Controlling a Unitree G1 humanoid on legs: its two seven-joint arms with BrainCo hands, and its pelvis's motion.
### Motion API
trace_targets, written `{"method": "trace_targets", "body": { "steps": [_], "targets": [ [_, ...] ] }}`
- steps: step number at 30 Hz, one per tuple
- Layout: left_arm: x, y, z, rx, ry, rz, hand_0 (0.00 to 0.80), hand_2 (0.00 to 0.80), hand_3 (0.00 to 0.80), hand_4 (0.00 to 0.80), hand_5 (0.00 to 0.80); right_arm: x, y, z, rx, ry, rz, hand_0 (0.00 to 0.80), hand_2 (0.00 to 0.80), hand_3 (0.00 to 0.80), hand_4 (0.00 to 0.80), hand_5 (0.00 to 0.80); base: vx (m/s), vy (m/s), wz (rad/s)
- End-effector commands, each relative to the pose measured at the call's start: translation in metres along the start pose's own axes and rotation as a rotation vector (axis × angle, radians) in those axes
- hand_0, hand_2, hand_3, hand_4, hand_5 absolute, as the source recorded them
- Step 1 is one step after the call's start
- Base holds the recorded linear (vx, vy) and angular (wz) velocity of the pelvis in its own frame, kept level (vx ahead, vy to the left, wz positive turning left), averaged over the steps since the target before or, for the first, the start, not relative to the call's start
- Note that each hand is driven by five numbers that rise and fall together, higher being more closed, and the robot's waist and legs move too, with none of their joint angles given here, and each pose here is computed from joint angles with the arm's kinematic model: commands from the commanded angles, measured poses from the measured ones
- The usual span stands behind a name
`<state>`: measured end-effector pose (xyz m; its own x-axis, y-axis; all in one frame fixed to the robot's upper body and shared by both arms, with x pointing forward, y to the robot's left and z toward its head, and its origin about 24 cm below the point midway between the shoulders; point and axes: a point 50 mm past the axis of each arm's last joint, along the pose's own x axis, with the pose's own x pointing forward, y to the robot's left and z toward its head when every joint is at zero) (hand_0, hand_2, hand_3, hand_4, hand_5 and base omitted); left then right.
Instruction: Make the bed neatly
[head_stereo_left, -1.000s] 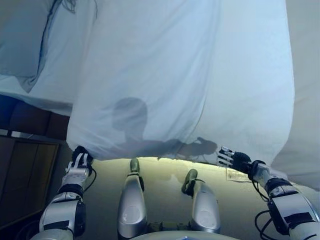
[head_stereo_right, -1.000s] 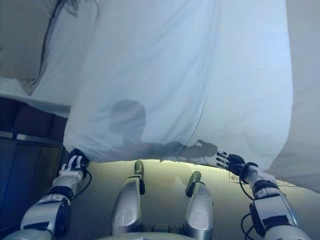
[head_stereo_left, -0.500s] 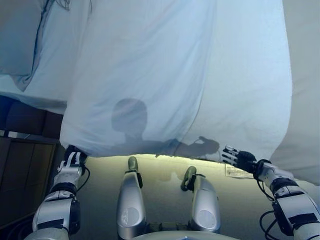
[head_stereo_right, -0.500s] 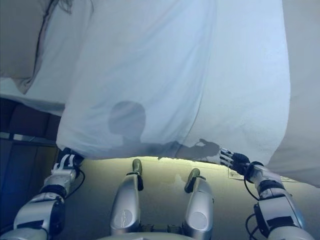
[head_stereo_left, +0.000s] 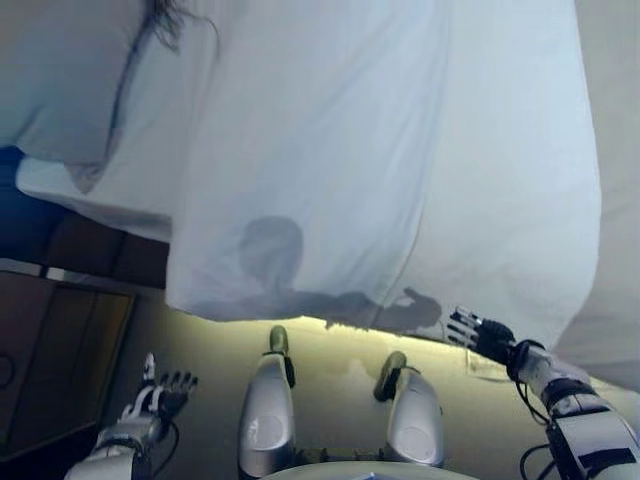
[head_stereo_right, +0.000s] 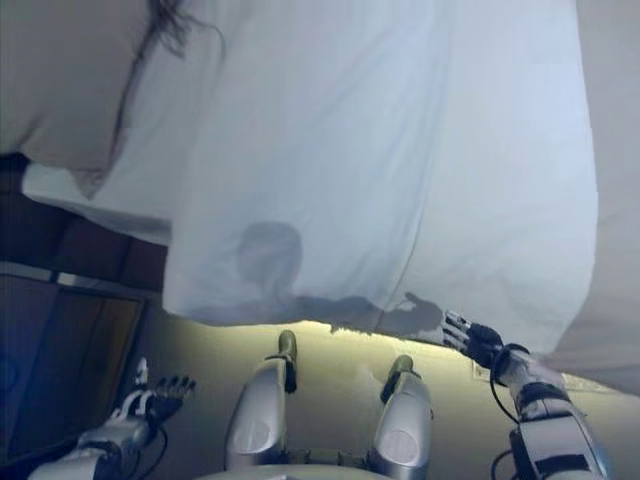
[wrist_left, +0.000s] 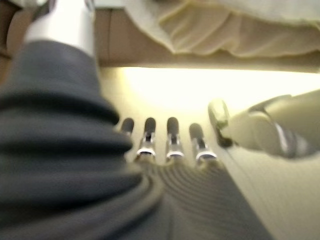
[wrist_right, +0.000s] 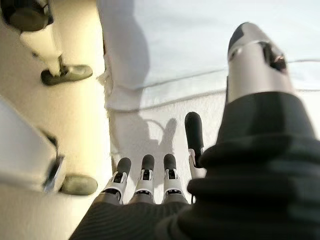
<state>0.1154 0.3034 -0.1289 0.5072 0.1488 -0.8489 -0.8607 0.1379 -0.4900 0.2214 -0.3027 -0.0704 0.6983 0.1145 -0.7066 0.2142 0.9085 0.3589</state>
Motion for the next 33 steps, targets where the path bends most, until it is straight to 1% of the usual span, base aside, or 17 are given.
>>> {"method": "trace_targets", "body": {
  "steps": [1,4,6,9,12,14,15,17,19,21,23,25,29,30,33],
  "targets": [
    [-0.007,0.014,0.013,0.01,-0.048,0.007,0.0,0.0,0.0,0.0,0.0,0.01,0.015,-0.004,0.064,-0.049,0.045,0.0,0.0,0.0,0.0,0.0,0.061,0.048,0.03],
    [-0.008,0.016,0.014,0.021,-0.072,-0.026,0.0,0.0,0.0,0.0,0.0,0.013,0.021,-0.022,0.081,-0.009,0.066,0.0,0.0,0.0,0.0,0.0,0.064,0.003,-0.03],
    [-0.007,0.005,0.02,0.029,-0.097,-0.077,0.0,0.0,0.0,0.0,0.0,0.014,0.023,-0.032,0.087,0.022,0.076,0.0,0.0,0.0,0.0,0.0,0.088,-0.066,0.05],
    [-0.003,-0.027,0.027,0.074,-0.116,-0.199,0.0,0.0,0.0,0.0,0.0,0.012,0.02,-0.048,0.098,0.071,0.07,0.0,0.0,0.0,0.0,0.0,0.105,-0.139,0.13],
    [0.0,-0.049,0.024,0.114,-0.127,-0.287,0.0,0.0,0.0,0.0,0.0,0.008,0.015,-0.064,0.13,0.106,0.053,0.0,0.0,0.0,0.0,0.0,0.103,-0.153,0.46],
    [0.0,-0.068,0.021,0.154,-0.149,-0.398,0.0,0.0,0.0,0.0,0.0,0.004,0.01,-0.078,0.156,0.148,0.029,0.0,0.0,0.0,0.0,0.0,0.111,-0.157,0.11],
    [-0.001,-0.073,0.021,0.163,-0.156,-0.415,0.0,0.0,0.0,0.0,0.0,0.002,0.009,-0.082,0.16,0.157,0.022,0.0,0.0,0.0,0.0,0.0,0.091,-0.094,0.05],
    [-0.003,-0.098,0.018,0.225,-0.168,-0.526,0.0,0.0,0.0,0.0,0.0,-0.003,0.002,-0.092,0.182,0.175,-0.011,0.0,0.0,0.0,0.0,0.0,0.059,-0.053,0.04],
    [-0.003,-0.111,0.011,0.274,-0.17,-0.584,0.0,0.0,0.0,0.0,0.0,-0.007,-0.003,-0.094,0.201,0.172,-0.034,0.0,0.0,0.0,0.0,0.0,0.023,0.026,0.27],
    [-0.003,-0.114,0.001,0.324,-0.165,-0.625,0.0,0.0,0.0,0.0,0.0,-0.009,-0.008,-0.091,0.205,0.185,-0.056,0.0,0.0,0.0,0.0,0.0,0.045,0.147,0.23],
    [-0.005,-0.113,0.002,0.323,-0.178,-0.647,0.0,0.0,0.0,0.0,0.0,-0.013,-0.014,-0.09,0.193,0.2,-0.077,0.0,0.0,0.0,0.0,0.0,0.064,0.203,-0.3],
    [-0.008,-0.119,0.009,0.326,-0.2,-0.688,0.0,0.0,0.0,0.0,0.0,-0.015,-0.018,-0.09,0.193,0.201,-0.093,0.0,0.0,0.0,0.0,0.0,0.006,0.227,-0.7],
    [-0.014,-0.151,0.02,0.316,-0.245,-0.801,0.0,0.0,0.0,0.0,0.0,-0.016,-0.023,-0.086,0.19,0.191,-0.126,0.0,0.0,0.0,0.0,0.0,-0.059,0.229,-0.22],
    [-0.017,-0.165,0.021,0.316,-0.255,-0.85,0.0,0.0,0.0,0.0,0.0,-0.017,-0.024,-0.082,0.176,0.191,-0.131,0.0,0.0,0.0,0.0,0.0,-0.11,0.212,-0.04],
    [-0.024,-0.191,0.022,0.311,-0.283,-0.957,0.0,0.0,0.0,0.0,0.0,-0.013,-0.021,-0.069,0.15,0.164,-0.105,0.0,0.0,0.0,0.0,0.0,-0.126,0.191,-0.06]
  ]
}}
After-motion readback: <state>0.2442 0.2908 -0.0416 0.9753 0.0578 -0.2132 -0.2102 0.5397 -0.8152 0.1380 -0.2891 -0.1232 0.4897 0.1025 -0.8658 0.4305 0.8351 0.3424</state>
